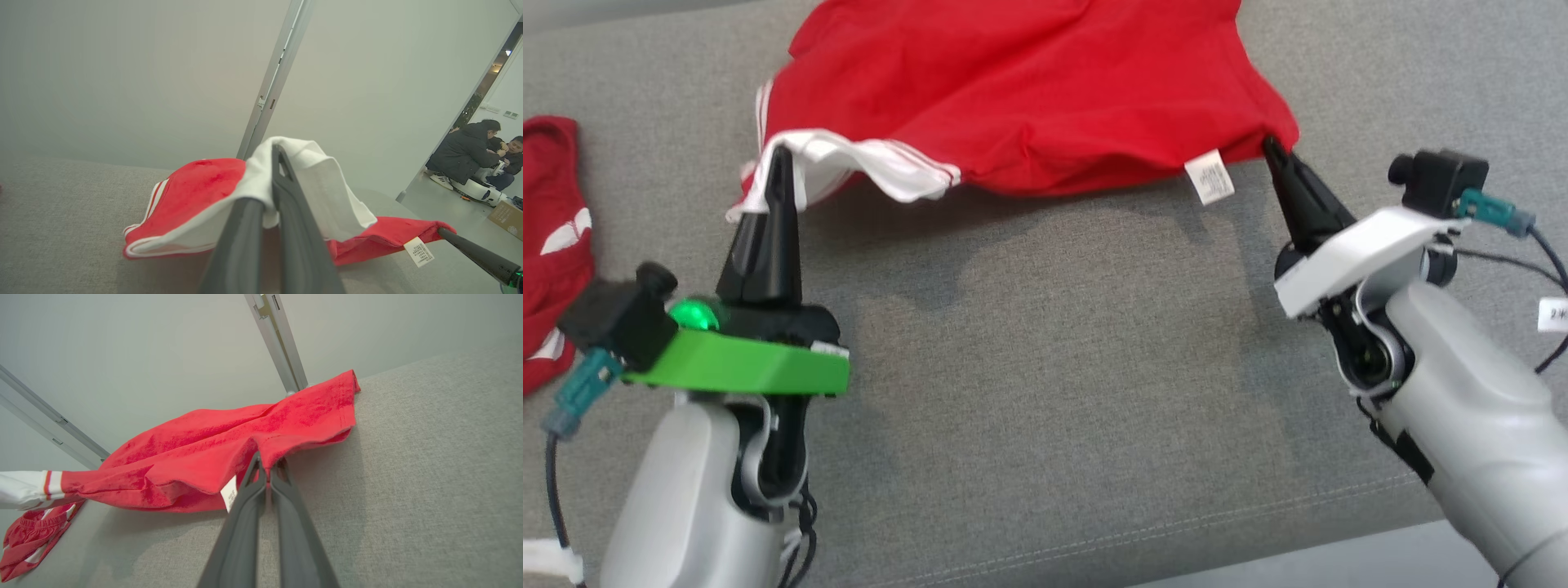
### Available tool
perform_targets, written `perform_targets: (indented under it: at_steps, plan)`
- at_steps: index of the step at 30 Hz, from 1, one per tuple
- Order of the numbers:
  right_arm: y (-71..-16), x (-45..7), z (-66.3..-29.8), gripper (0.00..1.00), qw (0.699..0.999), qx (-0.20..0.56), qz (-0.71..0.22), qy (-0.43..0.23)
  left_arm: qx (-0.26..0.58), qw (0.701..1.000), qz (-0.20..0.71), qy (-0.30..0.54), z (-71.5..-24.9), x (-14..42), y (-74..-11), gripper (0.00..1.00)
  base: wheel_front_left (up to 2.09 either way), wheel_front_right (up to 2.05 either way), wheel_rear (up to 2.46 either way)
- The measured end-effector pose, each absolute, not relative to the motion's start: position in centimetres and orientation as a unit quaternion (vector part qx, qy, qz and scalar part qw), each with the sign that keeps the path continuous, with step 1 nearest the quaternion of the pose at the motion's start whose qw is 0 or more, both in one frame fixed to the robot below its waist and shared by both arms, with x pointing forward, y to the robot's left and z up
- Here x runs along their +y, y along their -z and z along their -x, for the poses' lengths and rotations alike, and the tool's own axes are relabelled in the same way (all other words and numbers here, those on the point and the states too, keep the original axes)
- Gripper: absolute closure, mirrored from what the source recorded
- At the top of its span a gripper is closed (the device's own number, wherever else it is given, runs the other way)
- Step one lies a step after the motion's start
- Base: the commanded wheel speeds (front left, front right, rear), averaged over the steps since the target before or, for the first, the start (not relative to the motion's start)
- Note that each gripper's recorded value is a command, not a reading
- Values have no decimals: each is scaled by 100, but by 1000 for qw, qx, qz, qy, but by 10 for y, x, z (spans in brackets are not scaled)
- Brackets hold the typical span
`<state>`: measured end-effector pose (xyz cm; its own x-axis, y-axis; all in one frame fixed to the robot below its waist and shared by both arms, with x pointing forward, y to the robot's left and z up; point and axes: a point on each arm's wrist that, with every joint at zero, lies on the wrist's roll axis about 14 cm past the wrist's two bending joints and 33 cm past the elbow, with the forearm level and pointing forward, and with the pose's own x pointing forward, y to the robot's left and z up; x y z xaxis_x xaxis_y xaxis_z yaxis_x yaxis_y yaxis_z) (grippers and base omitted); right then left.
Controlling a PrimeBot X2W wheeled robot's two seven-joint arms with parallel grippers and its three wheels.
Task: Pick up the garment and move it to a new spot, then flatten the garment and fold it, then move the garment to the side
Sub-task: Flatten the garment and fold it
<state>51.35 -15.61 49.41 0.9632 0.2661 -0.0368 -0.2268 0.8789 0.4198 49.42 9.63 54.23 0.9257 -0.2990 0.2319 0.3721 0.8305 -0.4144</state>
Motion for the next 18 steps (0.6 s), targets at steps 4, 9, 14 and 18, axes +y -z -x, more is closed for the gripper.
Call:
perform_targets:
  at_steps: [4,9,14,18]
  plan:
    - [-476,-161,-477,100,966,70,-220,-115,-61,957,238,157,-458,100,-530,100,0,0,0]
    - [-464,-169,-441,100,964,85,-230,-102,-38,958,257,120,-421,110,-514,100,0,0,0]
    - [-459,-174,-414,100,961,89,-246,-90,-2,961,259,99,-386,114,-490,100,0,0,0]
    - [-453,-172,-397,100,958,97,-253,-91,16,962,260,85,-369,119,-479,100,0,0,0]
